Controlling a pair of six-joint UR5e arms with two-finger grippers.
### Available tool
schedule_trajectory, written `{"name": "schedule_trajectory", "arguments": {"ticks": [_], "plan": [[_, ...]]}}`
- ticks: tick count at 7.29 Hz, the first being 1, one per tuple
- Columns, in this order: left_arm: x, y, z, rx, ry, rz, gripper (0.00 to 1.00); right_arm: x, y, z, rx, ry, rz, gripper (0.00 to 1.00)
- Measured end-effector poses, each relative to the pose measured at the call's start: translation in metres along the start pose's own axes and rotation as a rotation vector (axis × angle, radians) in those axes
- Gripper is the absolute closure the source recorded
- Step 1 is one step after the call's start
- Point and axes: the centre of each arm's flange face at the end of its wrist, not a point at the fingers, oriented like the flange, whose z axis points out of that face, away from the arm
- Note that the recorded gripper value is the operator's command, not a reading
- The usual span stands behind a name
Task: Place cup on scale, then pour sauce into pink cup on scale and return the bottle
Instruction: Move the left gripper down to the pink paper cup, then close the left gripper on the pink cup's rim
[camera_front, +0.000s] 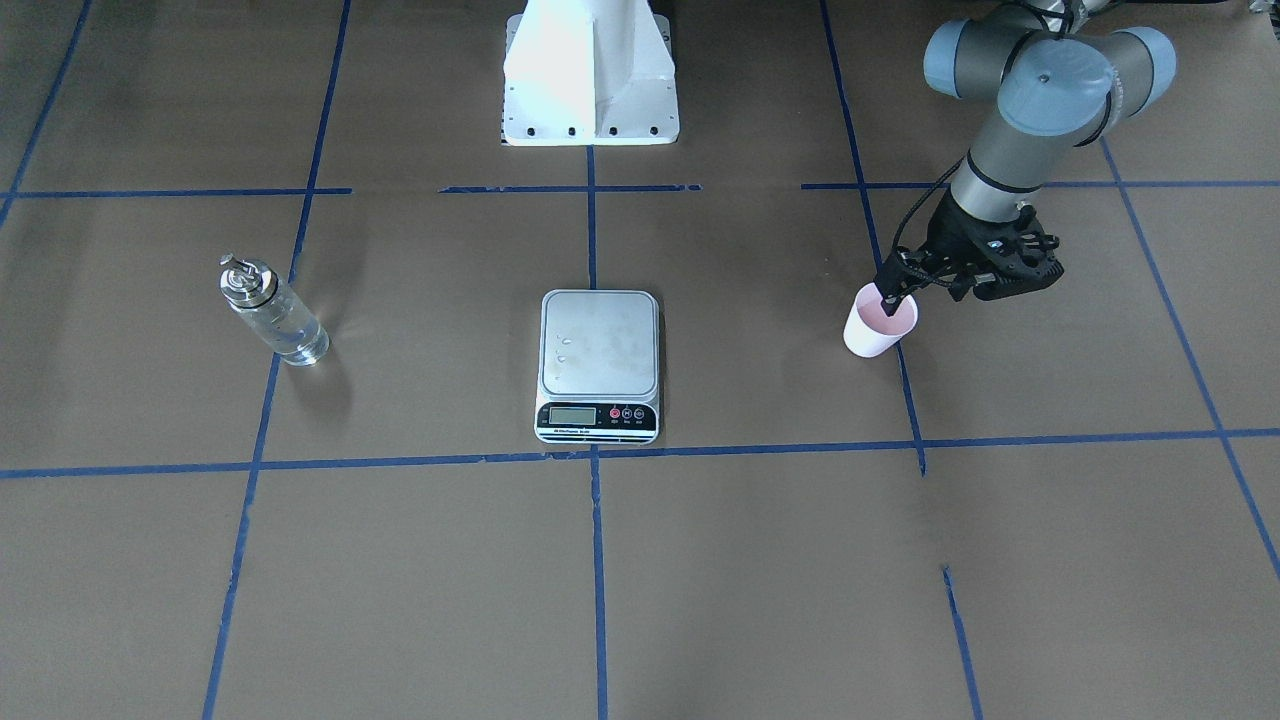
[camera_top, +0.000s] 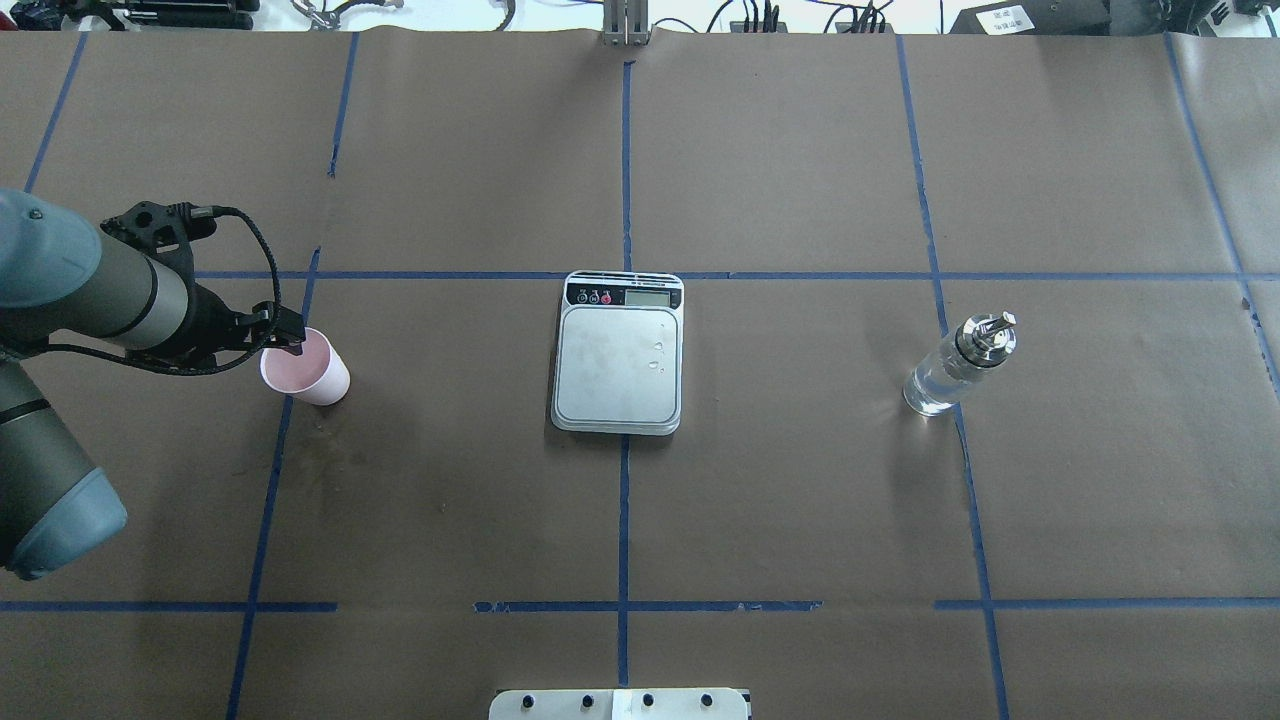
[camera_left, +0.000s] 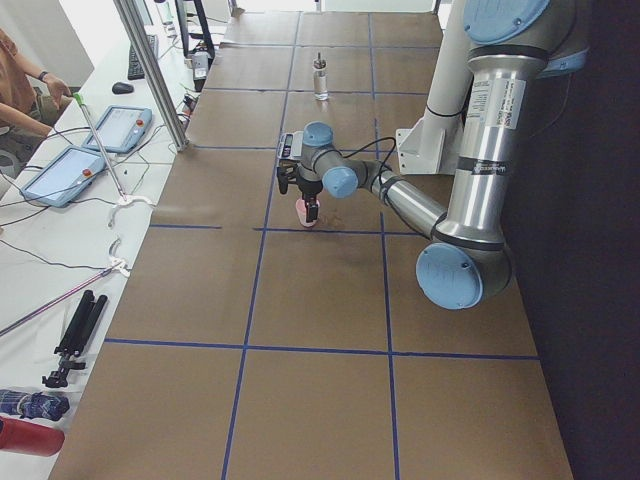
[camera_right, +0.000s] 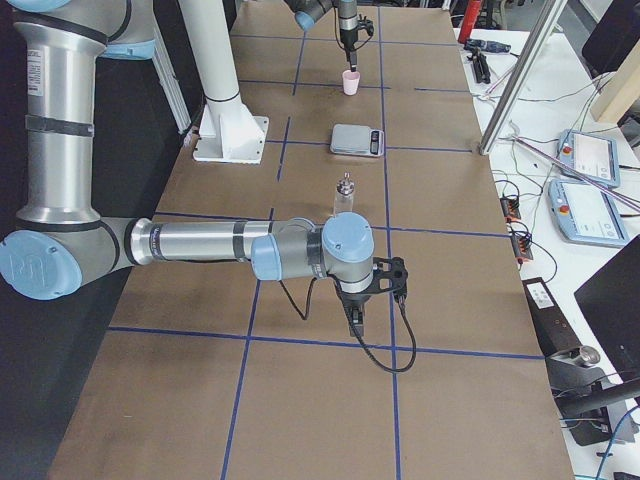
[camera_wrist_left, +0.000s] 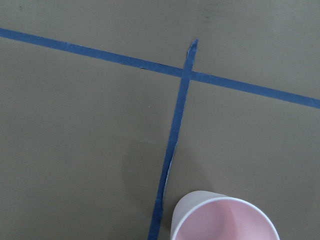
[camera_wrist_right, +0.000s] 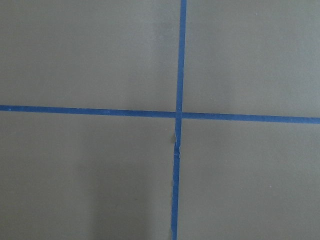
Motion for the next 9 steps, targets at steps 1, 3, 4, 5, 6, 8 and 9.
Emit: {"name": "schedule_trajectory", "arguments": {"ticks": [1, 3, 4, 5, 6, 8, 9], "plan": [[-0.002, -0.001, 0.004, 0.001, 0.006, 0.003, 0.02, 0.000, 0.000, 0.000, 0.000, 0.001, 0.000, 0.00], [-0.003, -0.001, 0.007, 0.001, 0.010, 0.006, 0.02, 0.001, 0.000, 0.000, -0.001, 0.004, 0.001, 0.00], [-0.003, 0.000, 0.008, 0.000, 0.011, 0.007, 0.02, 0.002, 0.001, 0.001, -0.001, 0.005, 0.002, 0.00], [-0.002, 0.003, 0.010, -0.005, 0.011, 0.012, 0.06, 0.002, 0.001, 0.001, -0.002, 0.006, 0.003, 0.00], [0.001, 0.008, 0.013, -0.014, 0.009, 0.019, 0.20, 0.002, 0.001, 0.001, -0.002, 0.007, 0.003, 0.00], [0.003, 0.014, 0.016, -0.022, 0.009, 0.027, 0.61, 0.002, 0.002, 0.001, -0.002, 0.010, 0.003, 0.00], [0.003, 0.014, 0.017, -0.024, 0.008, 0.027, 0.83, 0.002, 0.001, 0.001, -0.001, 0.011, 0.002, 0.00]]}}
